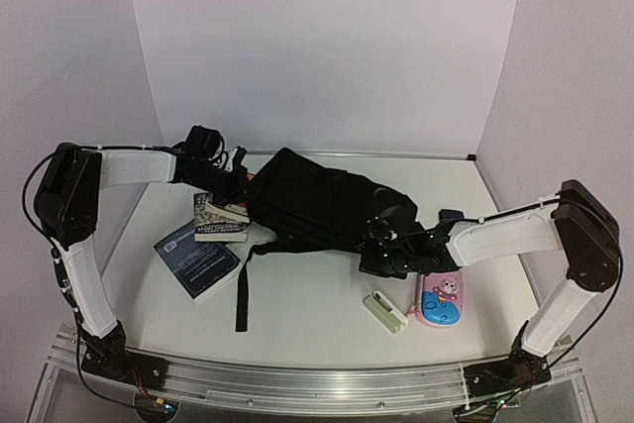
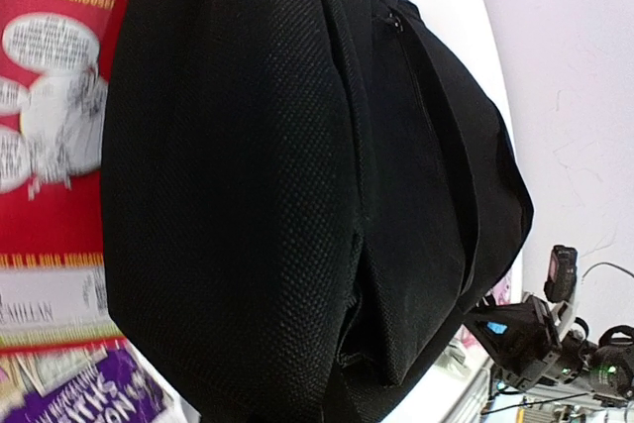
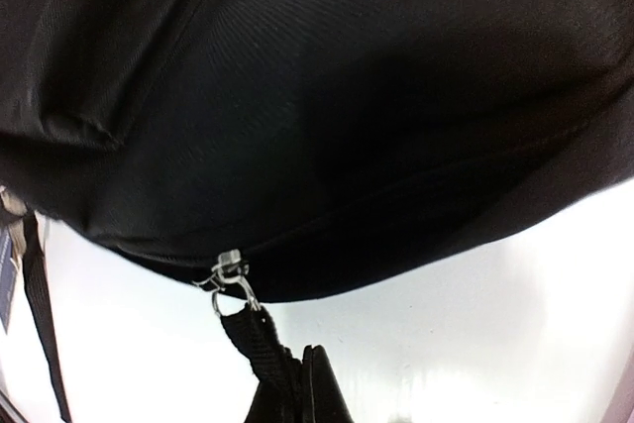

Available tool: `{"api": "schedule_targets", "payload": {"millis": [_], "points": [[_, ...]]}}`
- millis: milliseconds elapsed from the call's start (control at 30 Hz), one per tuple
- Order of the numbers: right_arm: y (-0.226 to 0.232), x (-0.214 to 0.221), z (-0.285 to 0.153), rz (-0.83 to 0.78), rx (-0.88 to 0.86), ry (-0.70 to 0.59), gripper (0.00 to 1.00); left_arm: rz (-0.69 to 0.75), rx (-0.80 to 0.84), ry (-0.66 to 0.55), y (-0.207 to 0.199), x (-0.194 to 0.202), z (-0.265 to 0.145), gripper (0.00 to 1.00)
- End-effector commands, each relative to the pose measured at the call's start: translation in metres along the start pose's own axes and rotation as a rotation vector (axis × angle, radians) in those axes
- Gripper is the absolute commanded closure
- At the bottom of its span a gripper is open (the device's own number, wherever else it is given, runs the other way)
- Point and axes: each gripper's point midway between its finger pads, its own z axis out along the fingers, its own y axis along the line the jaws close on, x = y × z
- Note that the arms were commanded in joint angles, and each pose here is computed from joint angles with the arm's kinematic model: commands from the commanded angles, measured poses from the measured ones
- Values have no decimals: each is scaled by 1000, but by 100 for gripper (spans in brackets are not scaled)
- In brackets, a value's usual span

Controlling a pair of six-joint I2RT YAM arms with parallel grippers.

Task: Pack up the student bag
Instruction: Unzip the student bag at the center of the board.

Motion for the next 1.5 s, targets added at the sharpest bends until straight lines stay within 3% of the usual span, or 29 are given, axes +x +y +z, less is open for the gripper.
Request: {"api": "schedule_targets", "payload": {"millis": [0, 133, 300, 433, 500, 567, 633, 833, 1100, 1467], "points": [[-5, 14, -4, -67, -15, 69, 100, 185, -7, -158, -9, -66, -5, 100], [25, 21, -8, -97, -185, 117, 100, 226, -3, -168, -8, -80, 8, 99], [48, 15, -17, -101, -290, 102, 100, 244, -42, -203, -4, -80, -1, 79], [37, 7, -15, -77, -226, 62, 98, 236, -130, -239, 2, -71, -21, 53], [30, 8, -13, -70, -194, 60, 90, 259, -171, -247, -2, -60, -30, 43], [25, 10, -11, -73, -175, 64, 75, 299, -205, -245, -9, -45, -33, 34], [22, 10, -11, -74, -159, 63, 67, 326, -203, -227, -23, -26, -31, 29], [18, 1, -25, -79, -146, 31, 53, 156, -62, -171, -48, 22, -27, 28], [15, 12, -11, -63, -139, 88, 71, -22, 79, -129, -58, 50, -17, 30], [28, 17, 4, -55, -185, 112, 73, -53, 138, -39, -64, 74, 7, 32]]}}
